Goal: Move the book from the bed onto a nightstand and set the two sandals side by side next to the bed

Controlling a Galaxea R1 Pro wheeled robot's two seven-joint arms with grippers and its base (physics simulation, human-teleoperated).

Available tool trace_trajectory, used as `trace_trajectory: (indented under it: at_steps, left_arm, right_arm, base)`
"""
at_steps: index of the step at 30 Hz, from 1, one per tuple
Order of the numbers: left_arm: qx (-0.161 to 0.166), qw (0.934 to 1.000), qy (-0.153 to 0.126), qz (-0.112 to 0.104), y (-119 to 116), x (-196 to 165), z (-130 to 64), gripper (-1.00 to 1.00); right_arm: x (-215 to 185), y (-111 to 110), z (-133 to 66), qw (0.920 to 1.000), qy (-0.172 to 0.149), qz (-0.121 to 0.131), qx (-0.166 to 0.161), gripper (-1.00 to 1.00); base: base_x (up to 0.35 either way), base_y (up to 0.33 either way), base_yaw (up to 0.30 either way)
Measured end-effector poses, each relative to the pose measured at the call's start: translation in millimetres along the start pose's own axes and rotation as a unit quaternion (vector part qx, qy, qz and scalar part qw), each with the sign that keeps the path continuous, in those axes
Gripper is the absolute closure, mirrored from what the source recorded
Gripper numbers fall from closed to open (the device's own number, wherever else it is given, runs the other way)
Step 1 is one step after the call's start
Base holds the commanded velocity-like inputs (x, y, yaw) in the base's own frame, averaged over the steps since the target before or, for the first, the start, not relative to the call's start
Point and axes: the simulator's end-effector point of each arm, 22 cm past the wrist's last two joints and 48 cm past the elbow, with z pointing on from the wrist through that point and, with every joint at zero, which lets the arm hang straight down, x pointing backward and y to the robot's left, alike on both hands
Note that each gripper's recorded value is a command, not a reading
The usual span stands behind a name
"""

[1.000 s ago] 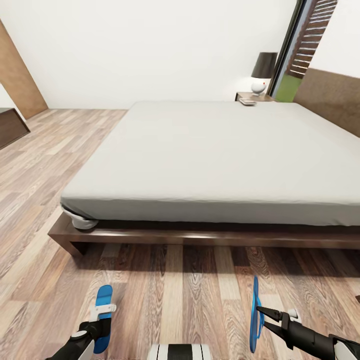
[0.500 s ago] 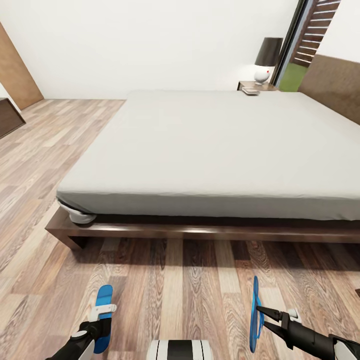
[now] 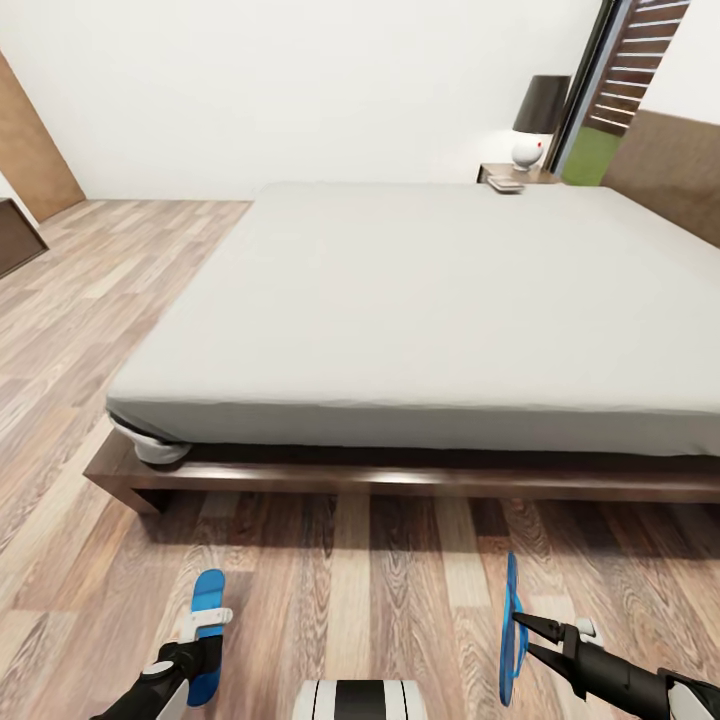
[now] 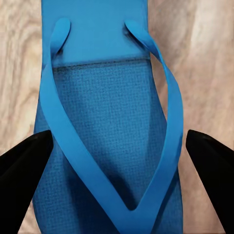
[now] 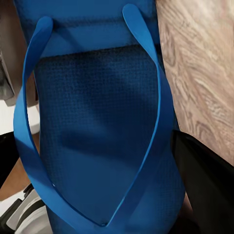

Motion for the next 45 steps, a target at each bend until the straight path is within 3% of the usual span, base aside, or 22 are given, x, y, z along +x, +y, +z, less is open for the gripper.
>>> trace_trajectory:
  at_steps: [12,28,45]
  left_arm:
    - [0.002,1.0,0.001,0.0,-1,1,0.0,1.0]
    - [0.001,1.0,0.0,0.0,0,0,0.2,1.0]
    - [-0.002,0.9994,0.035,0.004,0,35,14.7,1.0]
  right_arm:
    - [0,0,0.0,1.0,0.0,0.0,0.0,1.0]
    - [0,0,0.1,1.0,0.0,0.0,0.0,1.0]
    - [10,-29,6.7,0.9994,0.013,0.025,0.021,1.0]
  base:
    - [0.247,0.178,0.0]
    - [0.016,0.057,0.0]
    - [0.0,0.0,0.0]
